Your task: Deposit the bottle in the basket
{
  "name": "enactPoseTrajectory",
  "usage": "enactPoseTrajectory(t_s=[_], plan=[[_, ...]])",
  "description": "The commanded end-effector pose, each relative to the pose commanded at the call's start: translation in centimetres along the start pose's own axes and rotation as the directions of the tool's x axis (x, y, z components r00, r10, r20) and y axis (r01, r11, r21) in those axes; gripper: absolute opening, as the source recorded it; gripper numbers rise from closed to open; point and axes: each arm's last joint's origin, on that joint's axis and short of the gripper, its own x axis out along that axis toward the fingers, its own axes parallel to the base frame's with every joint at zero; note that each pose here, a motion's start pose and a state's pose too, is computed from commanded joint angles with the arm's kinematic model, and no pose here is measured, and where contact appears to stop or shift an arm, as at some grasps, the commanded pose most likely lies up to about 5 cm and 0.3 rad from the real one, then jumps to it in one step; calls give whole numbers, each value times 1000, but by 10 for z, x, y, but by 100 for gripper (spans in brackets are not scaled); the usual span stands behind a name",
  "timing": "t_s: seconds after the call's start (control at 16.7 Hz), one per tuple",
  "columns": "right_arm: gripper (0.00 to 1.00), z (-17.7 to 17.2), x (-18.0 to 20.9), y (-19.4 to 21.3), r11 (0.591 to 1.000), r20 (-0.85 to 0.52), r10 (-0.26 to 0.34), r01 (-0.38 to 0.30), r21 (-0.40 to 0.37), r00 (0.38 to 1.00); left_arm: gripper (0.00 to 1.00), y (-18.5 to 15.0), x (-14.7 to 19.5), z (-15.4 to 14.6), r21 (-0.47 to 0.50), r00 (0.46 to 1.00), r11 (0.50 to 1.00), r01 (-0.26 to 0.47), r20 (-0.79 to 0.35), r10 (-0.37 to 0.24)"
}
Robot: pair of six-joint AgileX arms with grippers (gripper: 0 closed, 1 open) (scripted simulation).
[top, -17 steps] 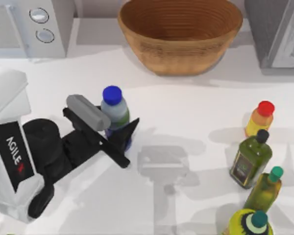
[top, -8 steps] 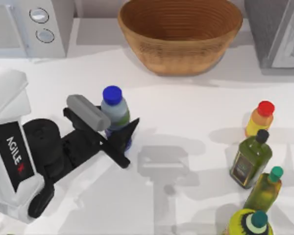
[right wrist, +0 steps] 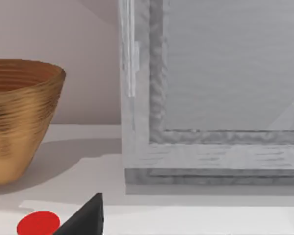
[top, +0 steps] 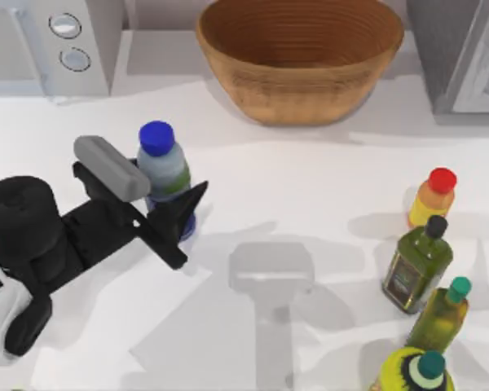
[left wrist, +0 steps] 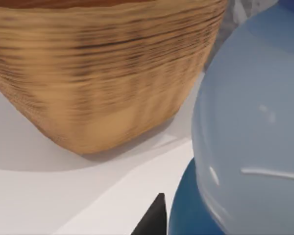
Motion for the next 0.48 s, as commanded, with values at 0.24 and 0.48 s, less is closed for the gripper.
enactPoseTrajectory(t_s=[0.24,0.48], plan=[[100,0,0,0,1000,0,0,0,0,1000,0,1,-21,16,-4,1000,1000,12,-6,-12],[100,0,0,0,1000,0,0,0,0,1000,0,4,-45,30,0,1000,1000,-11,-1,11]])
